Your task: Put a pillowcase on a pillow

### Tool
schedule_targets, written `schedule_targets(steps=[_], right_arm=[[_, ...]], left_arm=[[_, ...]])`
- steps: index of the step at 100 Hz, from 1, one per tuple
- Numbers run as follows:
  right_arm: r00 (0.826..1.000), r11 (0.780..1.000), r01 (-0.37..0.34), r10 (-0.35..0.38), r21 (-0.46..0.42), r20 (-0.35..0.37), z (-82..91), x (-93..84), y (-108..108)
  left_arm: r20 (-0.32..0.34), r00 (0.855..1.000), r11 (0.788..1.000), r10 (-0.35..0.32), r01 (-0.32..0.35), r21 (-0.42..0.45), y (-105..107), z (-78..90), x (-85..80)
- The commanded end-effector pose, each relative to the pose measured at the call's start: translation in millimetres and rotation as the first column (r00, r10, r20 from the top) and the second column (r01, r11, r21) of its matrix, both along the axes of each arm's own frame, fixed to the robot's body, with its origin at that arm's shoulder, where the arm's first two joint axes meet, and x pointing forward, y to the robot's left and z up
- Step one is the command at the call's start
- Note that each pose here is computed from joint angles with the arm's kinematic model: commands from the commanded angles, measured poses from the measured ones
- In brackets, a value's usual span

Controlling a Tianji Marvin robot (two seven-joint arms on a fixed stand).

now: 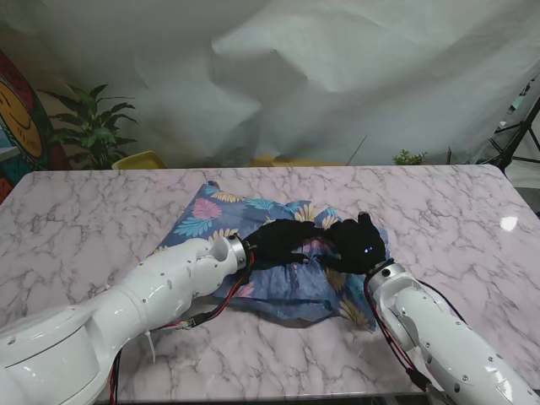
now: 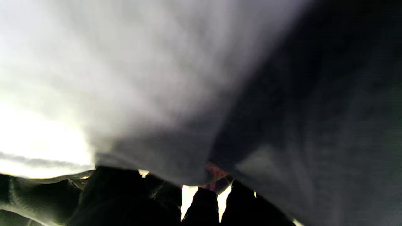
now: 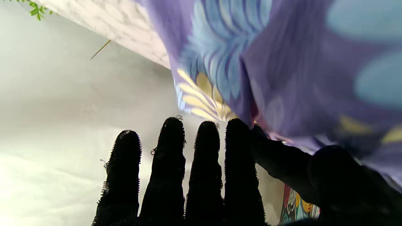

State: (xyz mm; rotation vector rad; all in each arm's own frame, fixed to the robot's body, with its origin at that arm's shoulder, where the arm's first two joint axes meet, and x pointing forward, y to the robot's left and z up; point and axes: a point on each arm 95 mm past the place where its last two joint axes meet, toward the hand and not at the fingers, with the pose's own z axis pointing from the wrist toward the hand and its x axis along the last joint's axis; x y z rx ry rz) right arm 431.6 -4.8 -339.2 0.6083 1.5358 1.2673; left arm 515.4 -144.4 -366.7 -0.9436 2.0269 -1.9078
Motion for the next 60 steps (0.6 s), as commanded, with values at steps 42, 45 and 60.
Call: schedule_targets(steps=[42, 45, 60], right_arm=[[0.986, 0.997, 0.051, -0.061, 0.064, 0.157, 17.7, -27.8, -22.8], [0.985, 0.996, 0.052, -0.063, 0.068, 0.16, 17.2, -29.2, -24.7], [0.981, 0.995, 0.064, -0.077, 0.076, 0.178, 11.9, -36.4, -34.8]], left_arm=[[0.283, 0.93, 0.959, 0.236, -0.175, -0.223, 27.4, 74.1, -18.3], [0.288, 0.924, 0.957, 0.252, -0.193, -0.217, 32.5, 76.8, -19.0], [0.273, 0.908, 0.946, 0.318, -0.285, -0.152, 61.9, 76.3, -22.6]])
